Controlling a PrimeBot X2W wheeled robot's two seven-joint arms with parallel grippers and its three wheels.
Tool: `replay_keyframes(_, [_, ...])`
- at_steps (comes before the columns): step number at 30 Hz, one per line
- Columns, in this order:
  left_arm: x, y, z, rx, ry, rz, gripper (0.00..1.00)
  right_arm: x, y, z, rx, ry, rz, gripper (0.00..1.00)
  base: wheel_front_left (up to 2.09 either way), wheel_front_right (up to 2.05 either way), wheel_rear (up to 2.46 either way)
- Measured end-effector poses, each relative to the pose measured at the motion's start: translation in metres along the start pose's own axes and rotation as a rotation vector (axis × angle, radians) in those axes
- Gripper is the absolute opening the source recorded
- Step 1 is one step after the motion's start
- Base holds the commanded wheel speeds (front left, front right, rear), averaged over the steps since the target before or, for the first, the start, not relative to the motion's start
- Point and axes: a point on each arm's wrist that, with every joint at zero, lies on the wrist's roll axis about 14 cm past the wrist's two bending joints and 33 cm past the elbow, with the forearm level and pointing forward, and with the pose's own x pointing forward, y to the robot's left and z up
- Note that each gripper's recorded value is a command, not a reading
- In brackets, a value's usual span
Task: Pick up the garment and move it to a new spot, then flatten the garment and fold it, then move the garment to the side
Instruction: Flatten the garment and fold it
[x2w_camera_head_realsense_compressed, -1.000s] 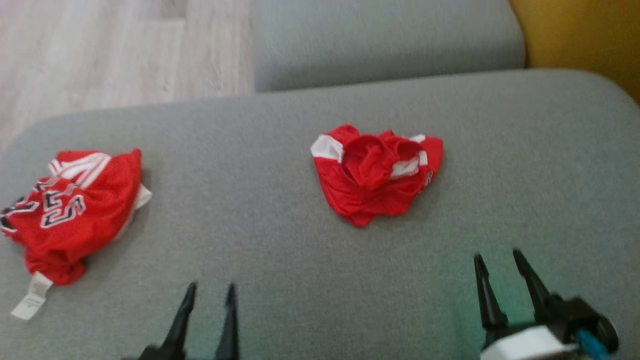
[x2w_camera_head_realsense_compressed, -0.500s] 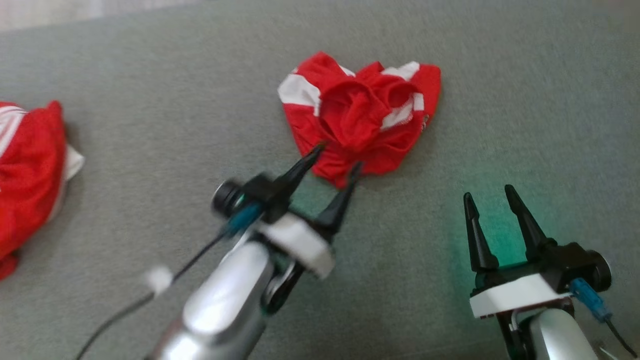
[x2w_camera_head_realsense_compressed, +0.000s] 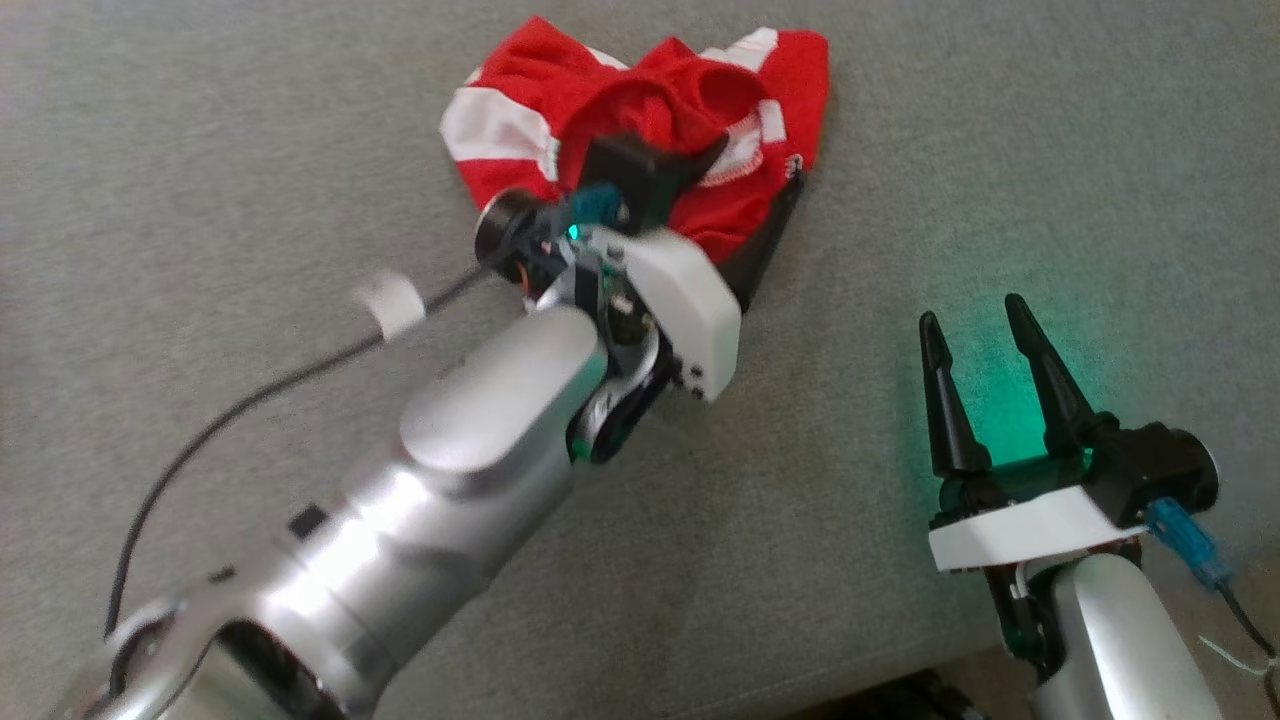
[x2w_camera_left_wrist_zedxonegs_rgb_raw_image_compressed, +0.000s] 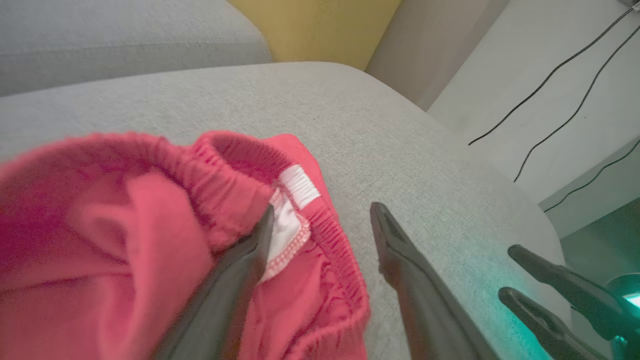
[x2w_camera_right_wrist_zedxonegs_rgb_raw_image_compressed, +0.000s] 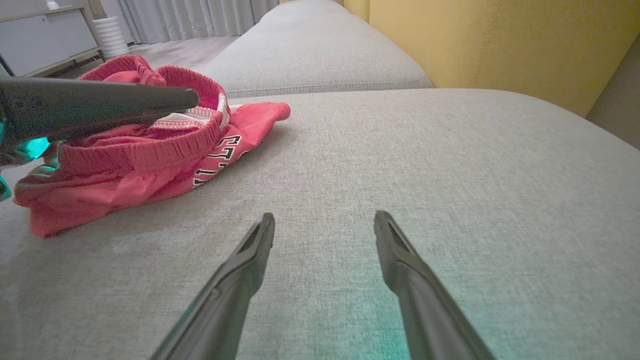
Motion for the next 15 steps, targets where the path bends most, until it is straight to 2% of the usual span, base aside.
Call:
replay_keyframes(4, [0.014, -0.003, -0.012, -0.034, 0.095, -0.022, 1.00, -0.002, -0.007, -0.006, 0.000, 0.019, -0.023, 1.00, 0.00, 0.00, 0.00])
replay_keyframes(7, [0.018, 0.001, -0.023, 0.015, 0.169, 0.002, 1.00, -0.004, -0.010, -0.007, 0.002, 0.023, -0.031, 1.00, 0.00, 0.00, 0.00])
replay_keyframes(12, [0.019, 0.014, -0.038, 0.172, 0.261, 0.045, 1.00, -0.004, -0.010, -0.003, 0.009, 0.011, -0.034, 1.00, 0.00, 0.00, 0.00])
replay_keyframes(13, [0.019, 0.015, -0.036, 0.183, 0.259, 0.049, 0.37, -0.004, -0.010, -0.001, 0.008, 0.005, -0.033, 1.00, 0.00, 0.00, 0.00])
replay_keyframes(14, [0.018, 0.016, -0.037, 0.187, 0.262, 0.049, 0.00, -0.003, -0.010, 0.002, 0.007, -0.003, -0.032, 1.00, 0.00, 0.00, 0.00])
replay_keyframes(15, [0.017, 0.018, -0.038, 0.188, 0.271, 0.051, 0.00, -0.002, -0.010, 0.004, 0.007, -0.010, -0.030, 1.00, 0.00, 0.00, 0.00])
